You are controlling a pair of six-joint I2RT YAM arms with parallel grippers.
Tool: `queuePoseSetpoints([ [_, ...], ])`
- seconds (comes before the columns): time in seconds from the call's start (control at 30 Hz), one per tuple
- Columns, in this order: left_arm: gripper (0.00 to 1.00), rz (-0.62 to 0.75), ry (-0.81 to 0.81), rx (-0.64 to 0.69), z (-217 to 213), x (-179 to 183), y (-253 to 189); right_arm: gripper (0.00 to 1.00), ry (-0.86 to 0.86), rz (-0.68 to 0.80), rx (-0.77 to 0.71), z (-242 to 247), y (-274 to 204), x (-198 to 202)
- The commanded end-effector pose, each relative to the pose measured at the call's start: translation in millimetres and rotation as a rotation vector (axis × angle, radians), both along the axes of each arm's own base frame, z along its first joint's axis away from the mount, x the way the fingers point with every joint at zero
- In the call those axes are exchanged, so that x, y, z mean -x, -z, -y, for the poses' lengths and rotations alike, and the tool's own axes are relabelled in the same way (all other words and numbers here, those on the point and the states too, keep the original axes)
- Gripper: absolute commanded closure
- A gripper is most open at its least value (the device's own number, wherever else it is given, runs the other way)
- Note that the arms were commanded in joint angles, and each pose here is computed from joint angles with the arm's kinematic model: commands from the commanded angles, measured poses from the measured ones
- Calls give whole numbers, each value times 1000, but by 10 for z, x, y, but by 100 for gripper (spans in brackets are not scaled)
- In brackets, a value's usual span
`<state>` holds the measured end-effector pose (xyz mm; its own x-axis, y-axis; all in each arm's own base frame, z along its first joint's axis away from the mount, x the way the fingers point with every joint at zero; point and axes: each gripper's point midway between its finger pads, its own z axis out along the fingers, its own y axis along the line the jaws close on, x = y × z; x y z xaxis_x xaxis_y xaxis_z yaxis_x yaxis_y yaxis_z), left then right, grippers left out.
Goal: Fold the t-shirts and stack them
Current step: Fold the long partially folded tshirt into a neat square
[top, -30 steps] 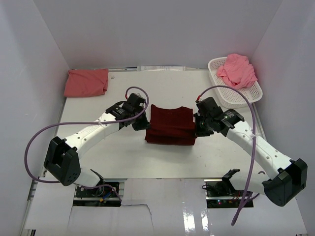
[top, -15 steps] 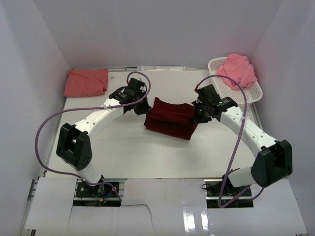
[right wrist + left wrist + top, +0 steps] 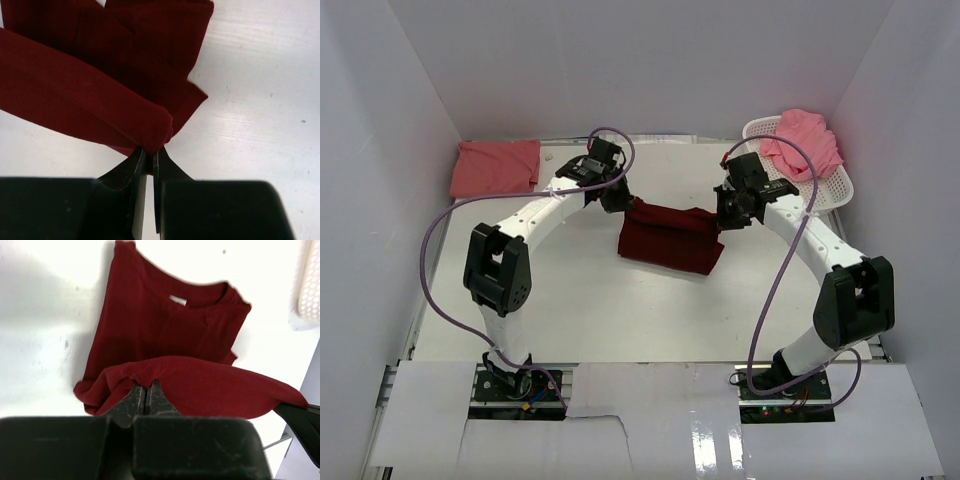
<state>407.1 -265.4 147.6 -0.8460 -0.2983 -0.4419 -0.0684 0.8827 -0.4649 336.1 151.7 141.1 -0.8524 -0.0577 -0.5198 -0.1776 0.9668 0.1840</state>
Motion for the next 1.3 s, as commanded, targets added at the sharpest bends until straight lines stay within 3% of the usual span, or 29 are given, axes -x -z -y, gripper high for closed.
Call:
queuePoseSetpoints([
  [0.0, 100, 55, -3, 16, -7, -249, -142, 92, 0, 60, 5, 50, -116, -289],
  [0.17, 100, 74, -16, 14, 70, -489, -116, 92, 30, 103, -3, 117, -131, -588],
  [0.23, 94, 51, -10, 10, 115, -575, 51, 74, 19, 114, -28, 54, -117, -764],
  [0.3, 70, 64, -12, 15, 153, -688, 65, 61, 31, 77, -15, 62, 59, -898],
  [0.33, 31, 57, -19, 8, 158, -740, 166, 60, 55, 99, 6, 104, 37, -1013],
  [0.37, 10, 66, -53, 0, 134, -798, 169, 59, 81, 91, 28, 150, 140, -1096],
  [0.4, 2, 91, -69, 2, 133, -866, 149, 54, 120, 134, 52, 210, 108, -1224],
  [0.47, 2, 119, -111, -21, 58, -999, 147, 47, 160, 176, 58, 276, 129, -1372],
  [0.57, 2, 142, -134, -10, 1, -1118, 50, 46, 206, 228, 54, 361, 9, -1540],
  [0.8, 2, 228, -87, 30, -60, -918, -503, 47, 88, 213, -100, 101, -22, -1212],
  [0.83, 2, 220, -55, 50, -22, -846, -425, 48, 66, 197, -135, 39, -9, -1163],
  [0.93, 6, 214, 24, 135, 134, -738, -381, 67, 7, 159, -246, -178, 67, -1089],
  [0.97, 7, 201, 48, 155, 195, -719, -331, 82, -5, 156, -275, -235, 77, -1106],
  [1.0, 9, 197, 70, 185, 266, -727, -316, 89, -22, 150, -307, -301, 67, -1119],
  [1.07, 13, 150, 134, 251, 437, -696, -187, 92, -55, 119, -372, -432, 119, -1140],
  [1.2, 36, 148, 256, 363, 760, -721, -111, 92, -66, 85, -466, -554, 203, -1184],
  [1.27, 42, 119, 285, 383, 855, -784, 54, 92, -45, 59, -471, -550, 330, -1203],
])
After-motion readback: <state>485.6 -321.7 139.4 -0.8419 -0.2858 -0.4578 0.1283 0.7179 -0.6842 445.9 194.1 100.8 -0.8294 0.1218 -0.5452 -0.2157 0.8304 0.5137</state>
